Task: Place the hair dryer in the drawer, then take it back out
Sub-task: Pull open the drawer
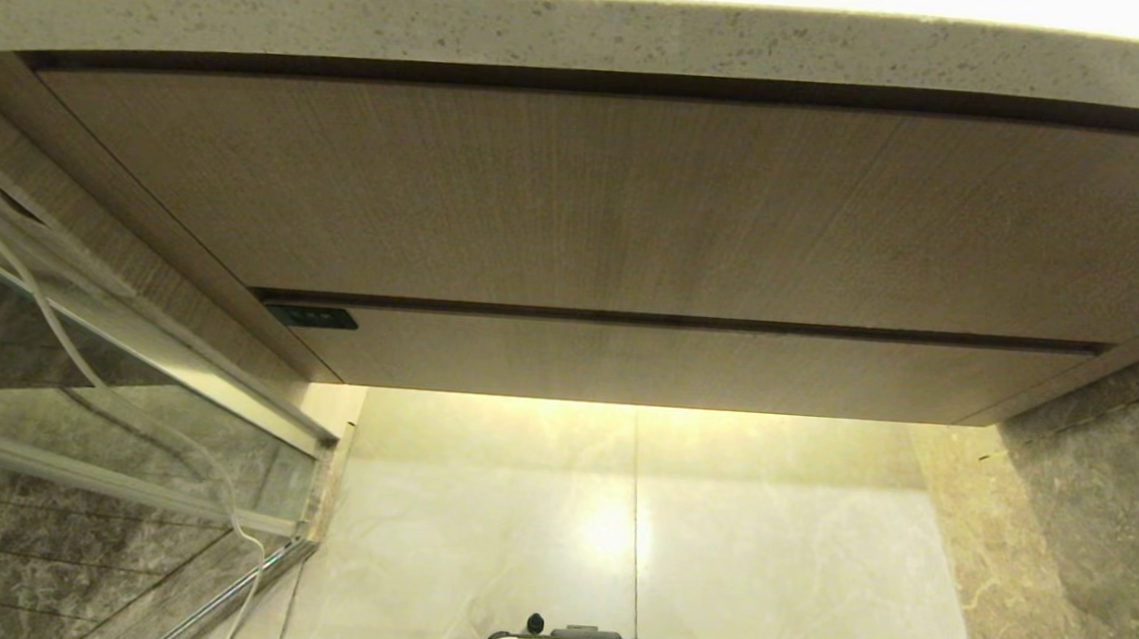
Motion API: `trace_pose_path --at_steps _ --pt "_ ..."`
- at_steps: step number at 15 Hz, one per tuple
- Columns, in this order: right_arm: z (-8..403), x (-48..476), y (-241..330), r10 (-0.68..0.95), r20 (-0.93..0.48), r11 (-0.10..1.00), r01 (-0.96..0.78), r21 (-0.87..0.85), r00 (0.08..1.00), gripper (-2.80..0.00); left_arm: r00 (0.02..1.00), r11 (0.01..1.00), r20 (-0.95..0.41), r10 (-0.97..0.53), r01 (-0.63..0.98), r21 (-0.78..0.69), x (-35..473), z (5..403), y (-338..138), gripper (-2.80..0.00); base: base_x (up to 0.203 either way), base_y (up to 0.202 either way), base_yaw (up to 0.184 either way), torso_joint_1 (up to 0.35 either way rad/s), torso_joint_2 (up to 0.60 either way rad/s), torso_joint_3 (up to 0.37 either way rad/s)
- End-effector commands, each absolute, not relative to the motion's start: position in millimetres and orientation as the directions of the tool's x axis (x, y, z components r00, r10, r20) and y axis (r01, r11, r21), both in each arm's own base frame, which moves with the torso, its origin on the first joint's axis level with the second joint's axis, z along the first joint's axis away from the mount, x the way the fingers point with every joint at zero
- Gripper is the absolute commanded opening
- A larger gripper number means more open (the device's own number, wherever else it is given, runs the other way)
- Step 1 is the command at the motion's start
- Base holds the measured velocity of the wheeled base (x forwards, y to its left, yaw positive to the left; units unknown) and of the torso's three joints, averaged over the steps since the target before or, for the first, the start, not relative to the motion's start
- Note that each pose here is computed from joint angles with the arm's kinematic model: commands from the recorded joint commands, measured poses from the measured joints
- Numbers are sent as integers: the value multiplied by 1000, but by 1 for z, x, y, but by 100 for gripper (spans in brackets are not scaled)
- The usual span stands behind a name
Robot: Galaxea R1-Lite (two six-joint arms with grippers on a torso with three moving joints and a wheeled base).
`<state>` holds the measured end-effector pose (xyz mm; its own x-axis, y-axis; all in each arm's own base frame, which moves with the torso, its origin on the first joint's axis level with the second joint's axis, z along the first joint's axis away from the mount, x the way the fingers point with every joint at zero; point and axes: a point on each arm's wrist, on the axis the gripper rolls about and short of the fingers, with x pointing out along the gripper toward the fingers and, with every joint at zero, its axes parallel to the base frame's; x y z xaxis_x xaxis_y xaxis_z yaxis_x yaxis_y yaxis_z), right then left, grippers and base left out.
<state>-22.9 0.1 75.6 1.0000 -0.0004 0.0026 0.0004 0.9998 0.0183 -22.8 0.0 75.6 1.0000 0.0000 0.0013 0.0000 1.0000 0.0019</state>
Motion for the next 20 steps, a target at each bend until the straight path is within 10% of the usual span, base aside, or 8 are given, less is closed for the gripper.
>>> trace_pose_path --at_steps 1,12,16,20 --pt "75 -23 0 0 3 1000 0 17 1000 -280 1000 1000 3 0 0 2 -23 76 0 -280 0 0 0 0 0 0" --pt "86 -26 0 3 10 1000 -3 -8 1000 -280 1000 1000 3 0 0 2 -23 76 0 -280 0 0 0 0 0 0" --pt "192 -66 0 16 50 997 -12 -72 999 -280 1000 1000 3 0 0 2 -23 76 0 -280 0 0 0 0 0 0" --pt "272 -26 3 131 -255 978 -167 -125 958 -280 1000 1000 3 0 0 2 -23 76 0 -280 0 0 0 0 0 0"
